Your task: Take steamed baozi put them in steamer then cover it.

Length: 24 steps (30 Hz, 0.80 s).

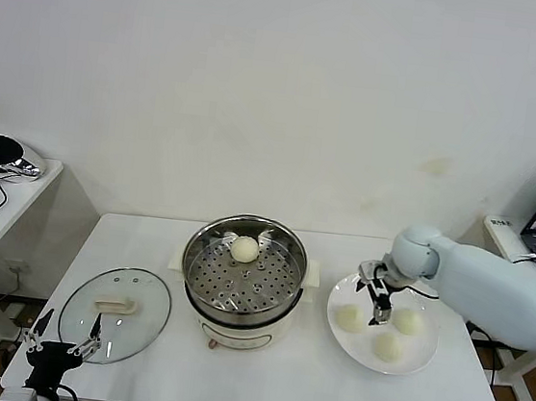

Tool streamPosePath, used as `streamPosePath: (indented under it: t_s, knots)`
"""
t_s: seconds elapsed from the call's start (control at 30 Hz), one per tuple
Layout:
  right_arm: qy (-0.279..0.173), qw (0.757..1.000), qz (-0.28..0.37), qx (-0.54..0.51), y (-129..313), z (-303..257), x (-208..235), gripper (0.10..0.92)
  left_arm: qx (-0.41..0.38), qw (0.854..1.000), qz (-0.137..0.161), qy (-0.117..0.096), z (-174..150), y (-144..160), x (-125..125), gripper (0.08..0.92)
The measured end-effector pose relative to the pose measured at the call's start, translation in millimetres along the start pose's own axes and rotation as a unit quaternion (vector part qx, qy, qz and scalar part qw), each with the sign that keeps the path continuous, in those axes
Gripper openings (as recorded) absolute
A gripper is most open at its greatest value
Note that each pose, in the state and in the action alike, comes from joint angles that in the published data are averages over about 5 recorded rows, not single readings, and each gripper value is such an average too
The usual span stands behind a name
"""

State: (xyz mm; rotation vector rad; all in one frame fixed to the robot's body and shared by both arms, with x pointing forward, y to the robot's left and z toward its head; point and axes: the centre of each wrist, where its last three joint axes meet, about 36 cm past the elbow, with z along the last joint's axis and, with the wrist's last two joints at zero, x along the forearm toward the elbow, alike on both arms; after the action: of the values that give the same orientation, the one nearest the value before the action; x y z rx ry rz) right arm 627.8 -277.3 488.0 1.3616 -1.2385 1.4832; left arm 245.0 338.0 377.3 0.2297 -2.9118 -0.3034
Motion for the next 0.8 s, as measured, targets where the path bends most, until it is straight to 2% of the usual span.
streamPosePath:
  t_s: [0.47,0.8]
  knots:
    - [-0.012,1.0,0.0,-0.014,2.7,-5.1,-32.2,0.819,0.001,1.0,0.0,-0.001,0.4,-1.0,-1.3,0.823]
    - [-0.01,1.0,0.001,-0.021,3.2,-2.9,-38.3,0.695,0.002,1.0,0.0,0.0,1.8,-1.6,-1.4,0.823]
